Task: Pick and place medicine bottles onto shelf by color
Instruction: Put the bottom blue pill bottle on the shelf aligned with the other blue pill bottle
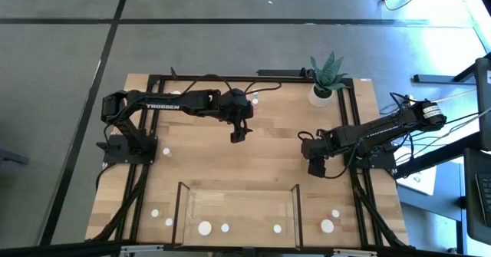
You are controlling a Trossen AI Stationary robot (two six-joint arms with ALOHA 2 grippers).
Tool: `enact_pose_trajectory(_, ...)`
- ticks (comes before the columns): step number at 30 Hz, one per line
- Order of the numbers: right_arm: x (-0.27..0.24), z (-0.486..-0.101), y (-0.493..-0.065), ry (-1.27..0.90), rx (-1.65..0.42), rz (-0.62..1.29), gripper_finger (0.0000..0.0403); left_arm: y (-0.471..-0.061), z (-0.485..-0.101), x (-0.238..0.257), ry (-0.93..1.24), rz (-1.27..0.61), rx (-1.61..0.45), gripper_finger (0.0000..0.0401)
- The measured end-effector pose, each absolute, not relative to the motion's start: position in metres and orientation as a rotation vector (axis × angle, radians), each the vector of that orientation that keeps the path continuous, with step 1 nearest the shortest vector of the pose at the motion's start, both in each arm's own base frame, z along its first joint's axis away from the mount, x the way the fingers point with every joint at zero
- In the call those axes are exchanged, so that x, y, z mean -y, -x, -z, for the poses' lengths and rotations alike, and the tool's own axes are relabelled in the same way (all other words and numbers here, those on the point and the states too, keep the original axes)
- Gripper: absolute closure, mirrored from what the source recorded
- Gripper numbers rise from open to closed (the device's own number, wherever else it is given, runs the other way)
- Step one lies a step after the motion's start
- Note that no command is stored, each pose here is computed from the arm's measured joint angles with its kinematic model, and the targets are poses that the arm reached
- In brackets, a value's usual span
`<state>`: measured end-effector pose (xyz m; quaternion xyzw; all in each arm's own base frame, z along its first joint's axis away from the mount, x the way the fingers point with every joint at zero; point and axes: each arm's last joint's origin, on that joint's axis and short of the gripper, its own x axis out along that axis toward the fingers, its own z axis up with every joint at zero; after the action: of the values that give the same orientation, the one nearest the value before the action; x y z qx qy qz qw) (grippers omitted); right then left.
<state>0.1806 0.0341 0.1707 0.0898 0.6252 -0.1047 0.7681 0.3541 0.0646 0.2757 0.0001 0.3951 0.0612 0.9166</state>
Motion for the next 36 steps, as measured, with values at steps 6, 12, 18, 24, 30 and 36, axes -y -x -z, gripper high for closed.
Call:
enact_pose_trajectory(6,-0.034,-0.171,-0.181,-0.195,-1.352,0.227,0.0291,-0.353,-0.274,-0.064,0.002,-0.125,-0.832,0.0085)
enact_pose_trajectory(12,-0.035,-0.172,-0.186,-0.227,-1.294,0.228,0.0286,-0.35,-0.272,-0.063,0.006,-0.119,-0.876,0.0085)
enact_pose_trajectory(18,-0.035,-0.185,-0.195,-0.263,-1.237,0.263,0.0287,-0.35,-0.271,-0.055,-0.009,-0.095,-0.891,0.0085)
enact_pose_trajectory(24,-0.024,-0.216,-0.206,-0.272,-1.198,0.333,0.0288,-0.347,-0.268,-0.05,-0.018,-0.092,-0.942,0.0085)
enact_pose_trajectory(30,-0.009,-0.25,-0.219,-0.268,-1.157,0.368,0.0284,-0.344,-0.266,-0.041,-0.044,-0.121,-0.991,0.0085)
enact_pose_trajectory(36,0.001,-0.267,-0.248,-0.228,-1.176,0.368,0.0282,-0.341,-0.272,-0.031,-0.075,-0.153,-0.978,0.0085)
